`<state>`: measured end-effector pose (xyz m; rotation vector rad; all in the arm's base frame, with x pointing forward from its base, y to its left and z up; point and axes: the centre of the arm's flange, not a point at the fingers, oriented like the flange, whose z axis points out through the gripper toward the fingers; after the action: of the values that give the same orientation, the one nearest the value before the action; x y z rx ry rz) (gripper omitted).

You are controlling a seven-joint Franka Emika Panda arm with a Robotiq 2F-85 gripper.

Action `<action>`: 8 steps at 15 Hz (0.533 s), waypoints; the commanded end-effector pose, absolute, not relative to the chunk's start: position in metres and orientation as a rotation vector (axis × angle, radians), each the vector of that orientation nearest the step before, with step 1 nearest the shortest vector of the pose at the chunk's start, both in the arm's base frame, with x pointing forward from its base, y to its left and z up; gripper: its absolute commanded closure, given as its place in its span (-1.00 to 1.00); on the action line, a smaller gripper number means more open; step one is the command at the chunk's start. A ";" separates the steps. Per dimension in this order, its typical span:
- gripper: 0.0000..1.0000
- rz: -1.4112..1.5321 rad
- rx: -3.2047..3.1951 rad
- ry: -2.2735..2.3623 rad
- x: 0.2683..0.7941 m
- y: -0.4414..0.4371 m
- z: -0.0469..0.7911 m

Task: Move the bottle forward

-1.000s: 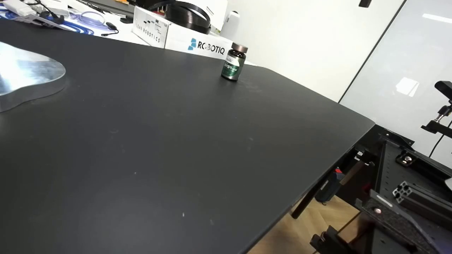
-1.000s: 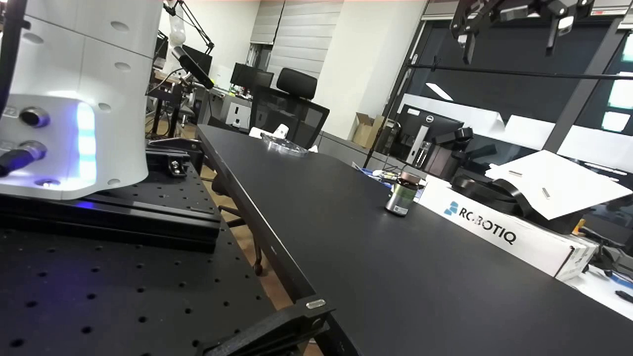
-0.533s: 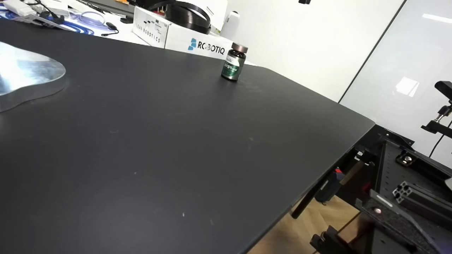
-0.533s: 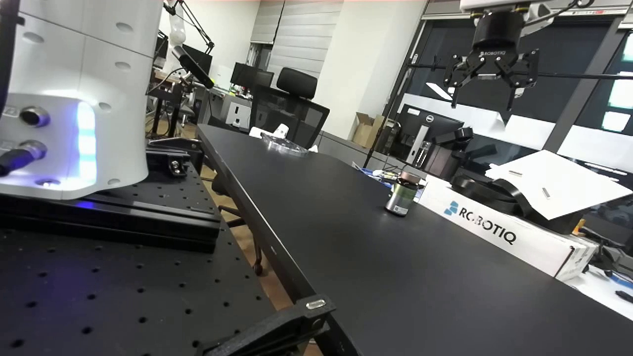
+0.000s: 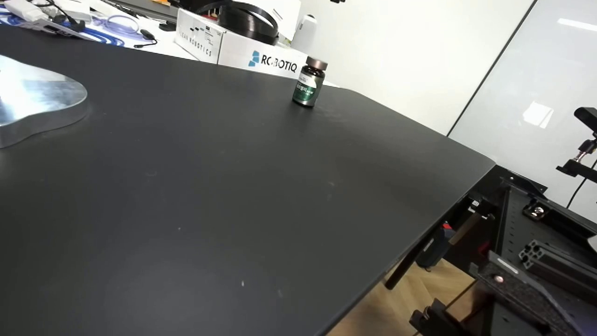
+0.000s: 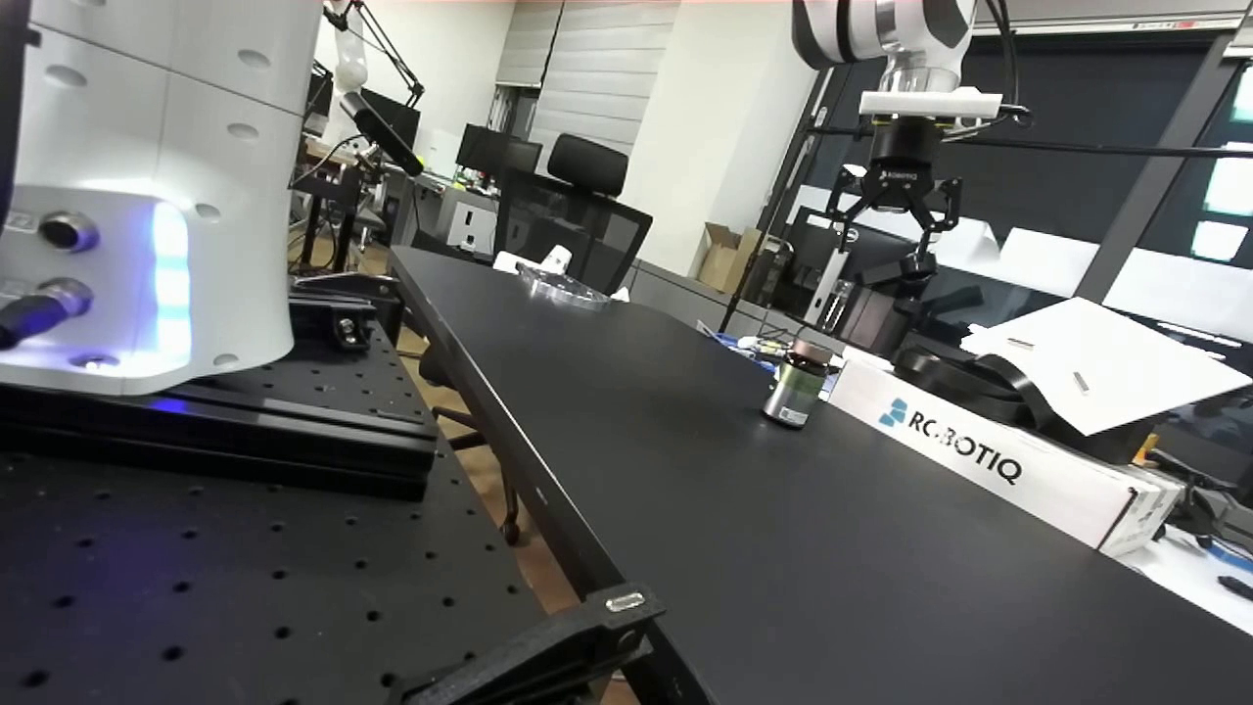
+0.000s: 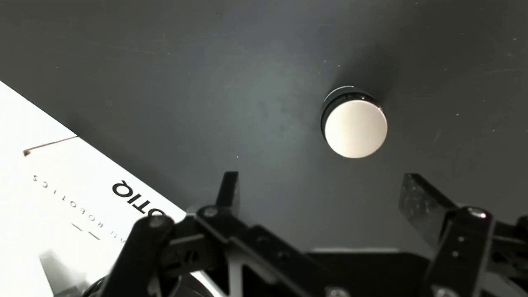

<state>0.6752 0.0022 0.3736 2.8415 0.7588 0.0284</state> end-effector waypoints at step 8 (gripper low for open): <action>-1.00 -0.162 2.933 0.811 0.696 0.013 0.287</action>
<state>0.6889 -0.0005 0.2954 2.9112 0.7918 -0.1347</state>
